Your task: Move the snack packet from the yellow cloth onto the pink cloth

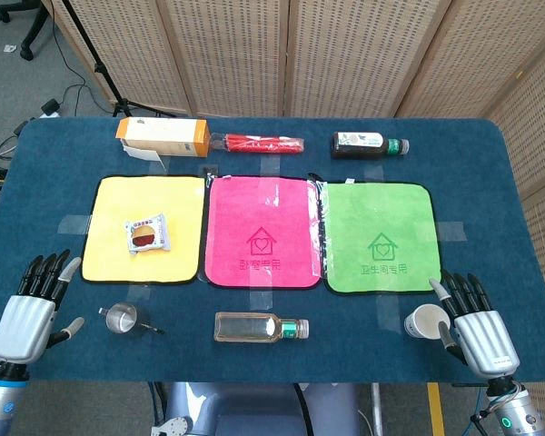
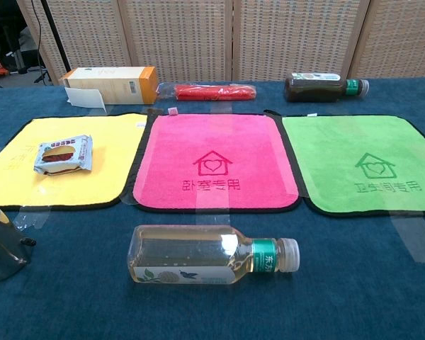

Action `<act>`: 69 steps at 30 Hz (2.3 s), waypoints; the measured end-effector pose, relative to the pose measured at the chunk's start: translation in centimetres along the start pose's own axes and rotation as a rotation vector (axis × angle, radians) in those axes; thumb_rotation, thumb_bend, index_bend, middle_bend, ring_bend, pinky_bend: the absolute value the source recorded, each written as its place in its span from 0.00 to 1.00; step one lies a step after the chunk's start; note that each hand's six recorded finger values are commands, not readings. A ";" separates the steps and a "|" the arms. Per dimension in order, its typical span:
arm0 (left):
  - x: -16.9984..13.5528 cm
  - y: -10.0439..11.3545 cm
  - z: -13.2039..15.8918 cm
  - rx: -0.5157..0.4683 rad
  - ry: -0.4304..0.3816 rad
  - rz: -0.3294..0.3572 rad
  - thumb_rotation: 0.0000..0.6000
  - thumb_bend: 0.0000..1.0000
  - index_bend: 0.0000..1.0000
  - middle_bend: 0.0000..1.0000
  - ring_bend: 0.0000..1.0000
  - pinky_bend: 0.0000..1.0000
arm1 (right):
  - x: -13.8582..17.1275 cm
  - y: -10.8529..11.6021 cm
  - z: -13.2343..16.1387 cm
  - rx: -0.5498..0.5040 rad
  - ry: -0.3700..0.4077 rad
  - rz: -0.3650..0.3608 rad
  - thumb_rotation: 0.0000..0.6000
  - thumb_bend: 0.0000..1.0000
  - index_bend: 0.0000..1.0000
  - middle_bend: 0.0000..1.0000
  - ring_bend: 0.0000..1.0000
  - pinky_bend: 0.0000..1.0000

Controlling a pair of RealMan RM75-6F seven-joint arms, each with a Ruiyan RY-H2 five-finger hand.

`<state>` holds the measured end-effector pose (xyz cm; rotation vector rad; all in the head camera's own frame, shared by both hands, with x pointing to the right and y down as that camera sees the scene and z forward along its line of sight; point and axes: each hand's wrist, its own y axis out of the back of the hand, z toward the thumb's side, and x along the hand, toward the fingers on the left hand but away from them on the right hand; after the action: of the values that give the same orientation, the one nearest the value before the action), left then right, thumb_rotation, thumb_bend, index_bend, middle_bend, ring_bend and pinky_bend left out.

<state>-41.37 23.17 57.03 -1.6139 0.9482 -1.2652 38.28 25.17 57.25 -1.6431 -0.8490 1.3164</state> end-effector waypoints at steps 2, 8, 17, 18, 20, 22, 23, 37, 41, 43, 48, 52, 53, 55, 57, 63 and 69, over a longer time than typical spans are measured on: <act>0.0 -0.1 0.0 0.000 0.001 -0.003 1.00 0.14 0.00 0.00 0.00 0.00 | 0.0 0.0 0.0 0.001 0.000 0.001 1.00 0.57 0.00 0.00 0.00 0.00; 0.0 -0.2 -0.1 -0.001 0.003 -0.008 1.00 0.14 0.00 0.00 0.00 0.00 | 0.1 -0.1 0.1 0.002 0.002 0.005 1.00 0.57 0.00 0.00 0.00 0.00; 0.2 -0.4 -0.2 -0.007 0.005 -0.018 1.00 0.14 0.00 0.00 0.00 0.00 | -0.1 -0.3 0.2 0.002 -0.001 0.012 1.00 0.57 0.00 0.00 0.00 0.00; 0.2 -0.4 -0.3 -0.009 0.006 -0.018 1.00 0.14 0.00 0.00 0.00 0.00 | -0.2 -0.4 0.3 0.004 -0.001 0.014 1.00 0.57 0.00 0.00 0.00 0.00; 0.2 -0.3 -0.3 -0.009 0.008 -0.018 1.00 0.14 0.00 0.00 0.00 0.00 | -0.2 -0.5 0.3 0.008 0.000 0.018 1.00 0.57 0.00 0.00 0.00 0.00; 0.1 -0.3 -0.3 -0.008 0.010 -0.016 1.00 0.14 0.00 0.00 0.00 0.00 | -0.1 -0.5 0.4 0.012 0.006 0.020 1.00 0.57 0.00 0.00 0.00 0.00; 0.1 -0.2 -0.3 -0.008 0.009 -0.014 1.00 0.14 0.00 0.00 0.00 0.00 | -0.1 -0.5 0.5 0.015 0.008 0.017 1.00 0.57 0.00 0.00 0.00 0.00; 0.2 -0.6 0.5 -0.041 -0.002 -0.041 1.00 0.14 0.00 0.00 0.00 0.00 | 0.2 -0.4 0.5 0.018 0.012 0.010 1.00 0.57 0.00 0.00 0.00 0.00; 0.6 -0.5 0.8 -0.091 0.006 -0.048 1.00 0.14 0.00 0.00 0.00 0.00 | 0.2 -0.4 0.5 0.017 0.010 0.008 1.00 0.57 0.00 0.00 0.00 0.00; 0.8 -0.5 0.9 -0.129 0.014 -0.063 1.00 0.13 0.00 0.00 0.00 0.00 | 0.2 -0.4 0.6 0.019 0.011 0.005 1.00 0.57 0.00 0.00 0.00 0.00; 1.4 -0.2 1.5 -0.283 0.038 -0.127 1.00 0.13 0.00 0.00 0.00 0.00 | 0.2 -0.4 0.7 0.023 0.014 -0.001 1.00 0.57 0.00 0.00 0.00 0.00; 2.1 0.6 1.7 -0.463 0.053 -0.189 1.00 0.13 0.00 0.00 0.00 0.00 | 0.2 -0.5 0.8 0.025 0.017 0.000 1.00 0.57 0.00 0.00 0.00 0.00; 2.3 0.8 1.8 -0.503 0.058 -0.202 1.00 0.14 0.00 0.00 0.00 0.00 | 0.2 -0.5 0.8 0.025 0.018 -0.001 1.00 0.57 0.00 0.00 0.00 0.00; 2.7 1.2 1.7 -0.597 0.072 -0.229 1.00 0.14 0.00 0.00 0.00 0.00 | 0.2 -0.4 0.7 0.025 0.017 -0.005 1.00 0.57 0.00 0.00 0.00 0.00; 3.3 1.6 1.5 -0.679 0.090 -0.246 1.00 0.14 0.00 0.00 0.00 0.00 | 0.2 -0.3 0.6 0.020 0.014 -0.009 1.00 0.57 0.00 0.00 0.00 0.00; 5.4 2.3 0.2 -0.926 0.186 -0.313 1.00 0.14 0.00 0.00 0.00 0.00 | 0.1 -0.4 0.5 0.020 0.011 -0.007 1.00 0.57 0.00 0.00 0.00 0.00; 7.2 1.6 -1.2 -1.082 0.301 -0.413 1.00 0.15 0.00 0.00 0.00 0.00 | -0.1 -0.6 0.4 0.023 0.007 0.003 1.00 0.57 0.00 0.00 0.00 0.00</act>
<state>-41.19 15.74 58.08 -2.5811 1.7355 -1.3705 37.85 25.41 57.85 -1.6304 -0.8251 1.3171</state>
